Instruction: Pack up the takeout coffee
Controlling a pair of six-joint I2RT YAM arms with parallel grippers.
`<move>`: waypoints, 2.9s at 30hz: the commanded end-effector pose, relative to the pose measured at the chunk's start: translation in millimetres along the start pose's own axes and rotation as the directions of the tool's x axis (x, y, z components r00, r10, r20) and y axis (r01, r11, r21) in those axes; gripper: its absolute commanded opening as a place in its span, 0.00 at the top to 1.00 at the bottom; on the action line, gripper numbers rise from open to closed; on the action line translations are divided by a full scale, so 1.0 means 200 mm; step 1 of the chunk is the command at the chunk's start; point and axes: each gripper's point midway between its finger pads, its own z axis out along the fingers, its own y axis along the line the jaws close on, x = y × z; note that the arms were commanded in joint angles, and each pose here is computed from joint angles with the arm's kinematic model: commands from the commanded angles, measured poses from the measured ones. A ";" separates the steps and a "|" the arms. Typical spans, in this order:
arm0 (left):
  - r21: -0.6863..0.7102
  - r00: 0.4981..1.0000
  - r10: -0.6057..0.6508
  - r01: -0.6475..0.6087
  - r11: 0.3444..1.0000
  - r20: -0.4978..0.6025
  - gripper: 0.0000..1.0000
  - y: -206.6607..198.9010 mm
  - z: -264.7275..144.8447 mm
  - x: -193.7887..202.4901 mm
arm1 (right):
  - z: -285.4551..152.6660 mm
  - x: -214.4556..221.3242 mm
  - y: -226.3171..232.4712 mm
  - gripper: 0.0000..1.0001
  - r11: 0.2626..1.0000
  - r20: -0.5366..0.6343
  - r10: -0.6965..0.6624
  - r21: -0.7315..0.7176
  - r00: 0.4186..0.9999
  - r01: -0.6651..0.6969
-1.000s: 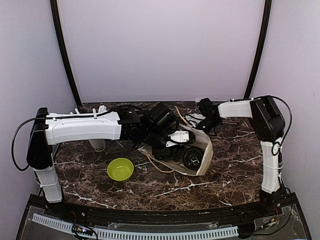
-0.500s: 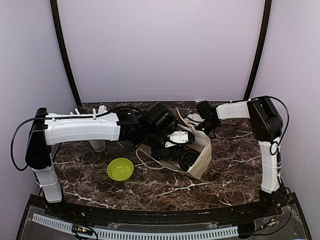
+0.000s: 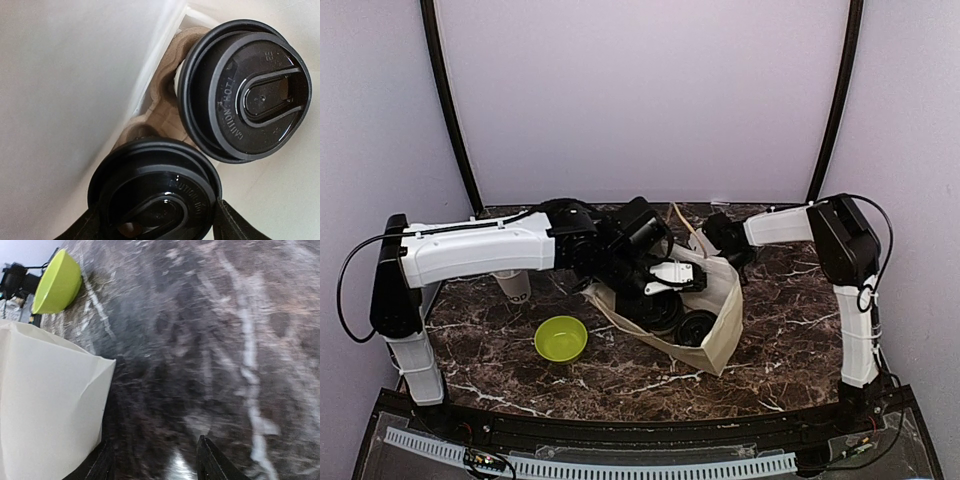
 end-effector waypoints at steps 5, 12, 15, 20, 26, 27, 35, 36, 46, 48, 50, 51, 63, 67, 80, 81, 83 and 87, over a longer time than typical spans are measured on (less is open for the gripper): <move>0.196 0.996 -0.085 0.082 0.977 0.006 0.54 -0.19 -0.11 -0.02 | 0.00 0.11 0.15 0.42 0.990 -0.089 0.032 -0.134 0.995 -0.044; 0.260 0.995 -0.092 0.101 0.960 -0.044 0.54 -0.25 -0.03 0.01 | -0.30 0.07 -0.06 0.36 0.986 -0.062 0.029 0.165 0.998 -0.018; 0.271 0.994 -0.092 0.105 0.957 -0.058 0.54 -0.25 0.01 0.01 | -0.42 0.04 -0.08 0.36 0.973 -0.026 0.017 0.230 1.000 -0.011; 0.243 0.993 -0.091 0.108 0.964 -0.078 0.53 -0.23 0.11 0.02 | -0.64 0.00 -0.09 0.36 0.952 0.041 -0.004 0.305 0.999 -0.008; 0.231 0.991 -0.099 0.118 0.966 -0.092 0.54 -0.24 0.22 0.06 | -0.86 -0.06 -0.05 0.36 0.929 0.110 -0.055 0.370 0.992 0.010; 0.216 0.991 -0.099 0.116 0.970 -0.086 0.54 -0.23 0.24 0.06 | -0.89 -0.08 -0.03 0.36 0.926 0.123 -0.066 0.376 0.990 0.015; 0.202 0.993 -0.105 0.114 0.973 -0.057 0.45 -0.22 0.16 0.04 | -0.97 -0.14 0.09 0.35 0.928 0.182 -0.109 0.372 0.977 0.035; 0.198 0.993 -0.109 0.114 0.974 -0.040 0.43 -0.21 0.13 0.02 | -0.98 -0.15 0.10 0.35 0.928 0.186 -0.111 0.371 0.976 0.035; 0.199 0.984 -0.180 0.178 0.964 -0.012 0.01 -0.15 -0.10 -0.10 | -1.02 -0.16 0.17 0.34 0.927 0.191 -0.122 0.373 0.974 0.043; 0.194 0.983 -0.184 0.184 0.964 -0.017 0.01 -0.15 -0.12 -0.10 | -1.03 -0.17 0.17 0.34 0.927 0.192 -0.123 0.371 0.974 0.043; 0.188 0.983 -0.185 0.184 0.965 -0.009 0.01 -0.14 -0.15 -0.11 | -1.03 -0.18 0.17 0.34 0.929 0.193 -0.126 0.368 0.973 0.047; 0.183 0.983 -0.185 0.183 0.966 -0.002 0.01 -0.13 -0.16 -0.13 | -1.03 -0.18 0.17 0.34 0.929 0.193 -0.127 0.367 0.973 0.048; 0.068 0.972 -0.177 0.168 0.983 0.153 0.01 0.03 -0.38 -0.29 | -1.07 -0.22 0.21 0.34 0.930 0.195 -0.146 0.360 0.970 0.068; 0.013 0.958 -0.176 0.177 0.984 0.225 0.01 0.11 -0.45 -0.35 | -1.15 -0.29 0.32 0.35 0.931 0.226 -0.176 0.354 0.958 0.087; -0.118 0.915 -0.168 0.225 0.967 0.367 0.01 0.31 -0.63 -0.43 | -1.14 -0.25 1.13 0.25 0.891 0.335 -0.445 0.072 0.831 0.448; -0.120 0.914 -0.171 0.229 0.966 0.367 0.01 0.31 -0.62 -0.43 | -1.10 -0.25 1.14 0.25 0.886 0.310 -0.456 0.069 0.834 0.458; -0.124 0.912 -0.179 0.239 0.963 0.368 0.02 0.32 -0.62 -0.42 | -1.00 -0.23 1.18 0.24 0.871 0.247 -0.487 0.063 0.838 0.487; -0.152 0.910 -0.192 0.262 0.953 0.367 0.02 0.35 -0.62 -0.40 | -0.88 -0.26 1.21 0.25 0.866 0.178 -0.500 0.093 0.847 0.491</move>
